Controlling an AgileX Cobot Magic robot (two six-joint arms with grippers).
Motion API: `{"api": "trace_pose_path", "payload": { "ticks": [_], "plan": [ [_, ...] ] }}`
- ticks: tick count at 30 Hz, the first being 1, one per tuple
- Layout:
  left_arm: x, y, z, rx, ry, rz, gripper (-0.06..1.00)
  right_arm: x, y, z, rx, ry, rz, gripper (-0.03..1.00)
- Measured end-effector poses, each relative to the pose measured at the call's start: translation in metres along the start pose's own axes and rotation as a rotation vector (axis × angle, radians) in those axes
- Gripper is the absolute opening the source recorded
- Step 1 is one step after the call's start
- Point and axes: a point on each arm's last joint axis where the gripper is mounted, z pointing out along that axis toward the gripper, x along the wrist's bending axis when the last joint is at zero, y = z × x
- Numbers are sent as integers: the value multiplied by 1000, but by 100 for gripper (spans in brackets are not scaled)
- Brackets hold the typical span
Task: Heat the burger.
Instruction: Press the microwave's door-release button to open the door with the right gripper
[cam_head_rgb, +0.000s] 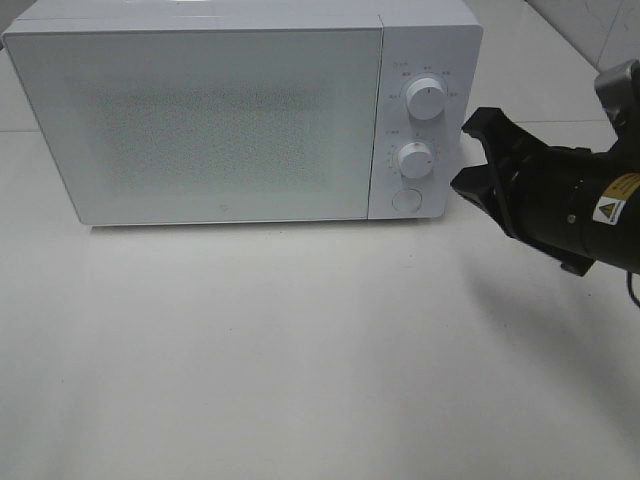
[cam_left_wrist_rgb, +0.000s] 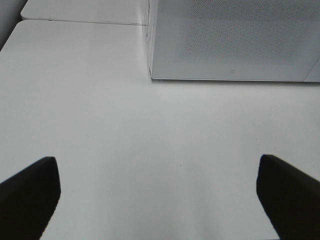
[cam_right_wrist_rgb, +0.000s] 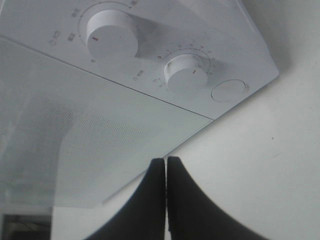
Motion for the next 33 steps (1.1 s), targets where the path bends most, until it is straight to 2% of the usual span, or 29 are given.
{"api": "trace_pose_path", "payload": {
  "ticks": [1, 2, 4, 7, 9, 11, 15, 21, 25, 33],
  "plan": [
    [0, 0, 0, 0, 0, 0, 99, -1, -4, 4, -14, 2, 94, 1],
    [0, 0, 0, 0, 0, 0, 99, -1, -4, 4, -14, 2, 94, 1],
    [0, 0, 0, 0, 0, 0, 99, -2, -9, 11, -45, 10, 209, 1],
    [0, 0, 0, 0, 0, 0, 99, -3, -11, 13, -57, 15, 240, 1],
    [0, 0, 0, 0, 0, 0, 99, -5, -22, 19, -100, 7, 338, 1],
    [0, 0, 0, 0, 0, 0, 99, -5, -25, 21, -113, 1, 364, 1],
    [0, 0, 0, 0, 0, 0, 99, -11, -37, 24, -214, -38, 476, 1],
    [0, 0, 0, 0, 0, 0, 99, -19, -46, 27, -286, -83, 549, 1],
    [0, 0, 0, 0, 0, 0, 99, -27, -51, 35, -310, -108, 669, 1],
    [0, 0, 0, 0, 0, 0, 99, -32, -60, 54, -312, -125, 719, 1]
  ]
}}
